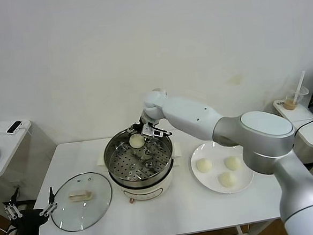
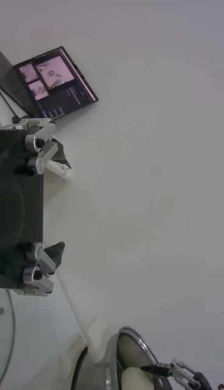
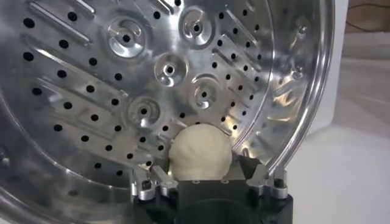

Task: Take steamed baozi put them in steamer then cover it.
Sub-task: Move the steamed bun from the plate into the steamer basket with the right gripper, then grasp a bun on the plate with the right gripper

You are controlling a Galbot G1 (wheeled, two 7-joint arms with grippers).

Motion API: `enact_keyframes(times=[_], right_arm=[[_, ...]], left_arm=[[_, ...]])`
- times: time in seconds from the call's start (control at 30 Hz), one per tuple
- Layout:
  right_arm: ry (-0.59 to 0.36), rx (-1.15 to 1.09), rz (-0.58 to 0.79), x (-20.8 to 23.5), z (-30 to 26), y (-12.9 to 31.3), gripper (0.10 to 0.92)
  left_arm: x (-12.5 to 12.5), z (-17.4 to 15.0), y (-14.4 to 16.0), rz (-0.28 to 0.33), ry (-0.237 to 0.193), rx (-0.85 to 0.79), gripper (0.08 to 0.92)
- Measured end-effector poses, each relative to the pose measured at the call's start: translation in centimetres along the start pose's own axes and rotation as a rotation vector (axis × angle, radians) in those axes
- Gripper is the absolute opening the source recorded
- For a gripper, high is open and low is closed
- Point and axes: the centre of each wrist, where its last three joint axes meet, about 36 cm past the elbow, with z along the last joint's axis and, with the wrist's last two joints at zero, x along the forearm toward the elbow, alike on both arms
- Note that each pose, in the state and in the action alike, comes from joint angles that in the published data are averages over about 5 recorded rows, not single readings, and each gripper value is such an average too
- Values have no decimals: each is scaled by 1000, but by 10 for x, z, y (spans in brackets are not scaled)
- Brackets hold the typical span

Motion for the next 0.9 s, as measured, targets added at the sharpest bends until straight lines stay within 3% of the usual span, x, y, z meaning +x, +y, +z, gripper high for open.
enact_keyframes(times=[0.27, 0.43, 0.9], right_arm=[[53, -152, -7, 72, 10, -14, 823], [99, -316, 1, 113, 14, 0, 823], [183, -836, 2, 186, 11, 145, 823]], left_arm=[[-2, -5, -3, 10, -14, 9, 823], [-4, -10, -3, 20, -25, 15, 823], [-12, -15, -1, 42, -42, 13, 823]])
